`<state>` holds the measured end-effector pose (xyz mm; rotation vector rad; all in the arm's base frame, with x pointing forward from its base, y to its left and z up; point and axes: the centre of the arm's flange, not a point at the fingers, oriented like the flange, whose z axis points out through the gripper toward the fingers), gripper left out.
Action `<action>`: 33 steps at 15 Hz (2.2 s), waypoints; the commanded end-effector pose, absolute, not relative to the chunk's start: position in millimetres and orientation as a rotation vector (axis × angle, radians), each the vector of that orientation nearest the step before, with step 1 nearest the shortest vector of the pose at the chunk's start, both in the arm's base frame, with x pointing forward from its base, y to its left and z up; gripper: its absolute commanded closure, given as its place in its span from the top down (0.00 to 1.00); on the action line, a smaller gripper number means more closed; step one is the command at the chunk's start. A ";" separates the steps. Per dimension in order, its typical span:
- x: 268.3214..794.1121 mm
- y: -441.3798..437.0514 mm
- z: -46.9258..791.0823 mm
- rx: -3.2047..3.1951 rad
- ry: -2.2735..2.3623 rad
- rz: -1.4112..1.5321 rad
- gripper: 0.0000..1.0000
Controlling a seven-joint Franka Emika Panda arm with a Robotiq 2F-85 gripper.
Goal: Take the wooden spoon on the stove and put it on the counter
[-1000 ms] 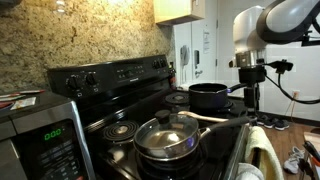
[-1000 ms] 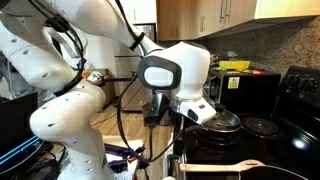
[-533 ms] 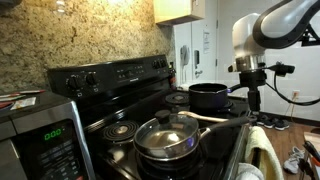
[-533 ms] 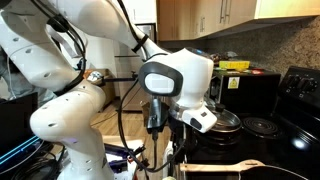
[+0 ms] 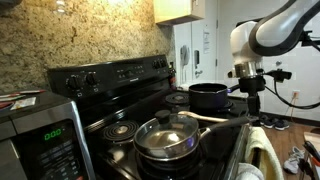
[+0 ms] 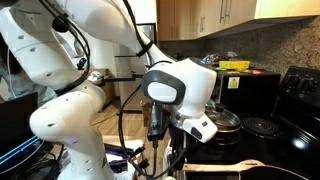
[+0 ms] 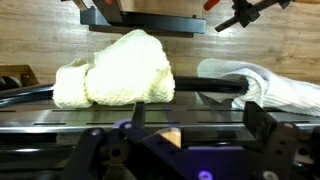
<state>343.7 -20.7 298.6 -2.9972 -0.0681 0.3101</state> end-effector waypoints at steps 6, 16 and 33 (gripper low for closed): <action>355.2 -22.4 273.0 -3.040 -0.025 0.191 1.00; 359.4 -23.7 275.5 -3.034 -0.021 0.118 0.47; 349.7 -61.5 387.5 -3.065 0.231 -0.037 0.08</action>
